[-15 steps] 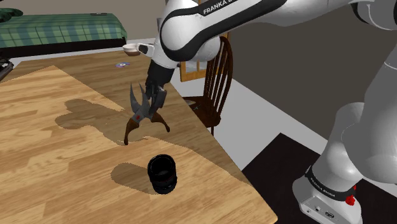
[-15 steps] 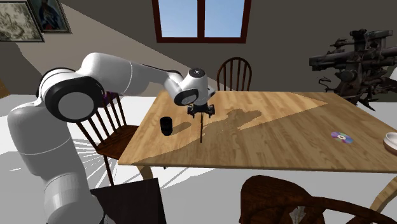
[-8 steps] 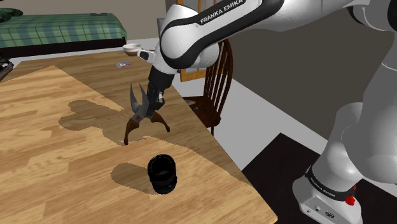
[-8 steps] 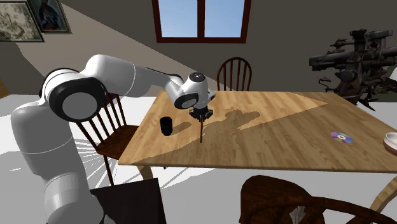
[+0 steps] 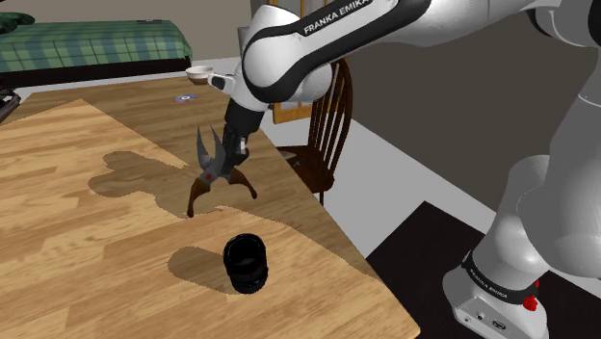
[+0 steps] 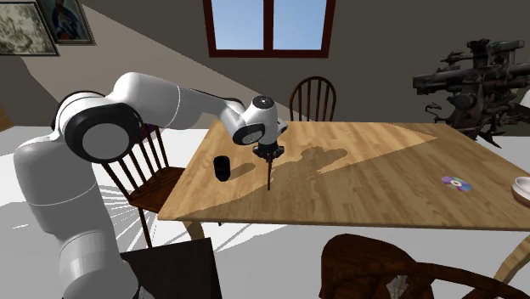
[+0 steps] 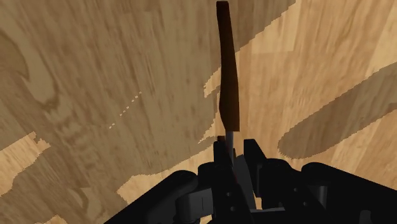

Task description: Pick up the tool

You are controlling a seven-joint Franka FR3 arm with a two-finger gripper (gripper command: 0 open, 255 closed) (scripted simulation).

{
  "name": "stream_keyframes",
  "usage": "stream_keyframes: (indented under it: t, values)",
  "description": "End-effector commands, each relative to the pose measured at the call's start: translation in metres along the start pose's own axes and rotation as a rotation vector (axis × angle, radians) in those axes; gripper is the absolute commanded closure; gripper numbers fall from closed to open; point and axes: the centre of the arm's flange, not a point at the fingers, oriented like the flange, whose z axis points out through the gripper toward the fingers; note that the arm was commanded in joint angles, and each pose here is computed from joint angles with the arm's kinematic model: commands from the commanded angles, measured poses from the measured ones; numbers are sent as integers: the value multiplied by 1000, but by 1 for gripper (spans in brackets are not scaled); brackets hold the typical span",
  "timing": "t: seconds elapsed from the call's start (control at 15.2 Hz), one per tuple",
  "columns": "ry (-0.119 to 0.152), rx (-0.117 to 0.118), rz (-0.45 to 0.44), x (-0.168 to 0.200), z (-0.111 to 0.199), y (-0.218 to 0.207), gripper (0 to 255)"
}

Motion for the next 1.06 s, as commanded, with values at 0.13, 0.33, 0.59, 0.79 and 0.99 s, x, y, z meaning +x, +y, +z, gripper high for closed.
stream_keyframes:
  t: [0.13,0.33,0.59,0.79,0.99]
  values:
    - [0,0,0,8,-17,1,255]
    - [0,0,0,14,-31,1,255]
    - [0,0,0,23,-50,2,255]
    - [0,0,0,30,-64,3,255]
    - [0,0,0,32,-70,3,255]
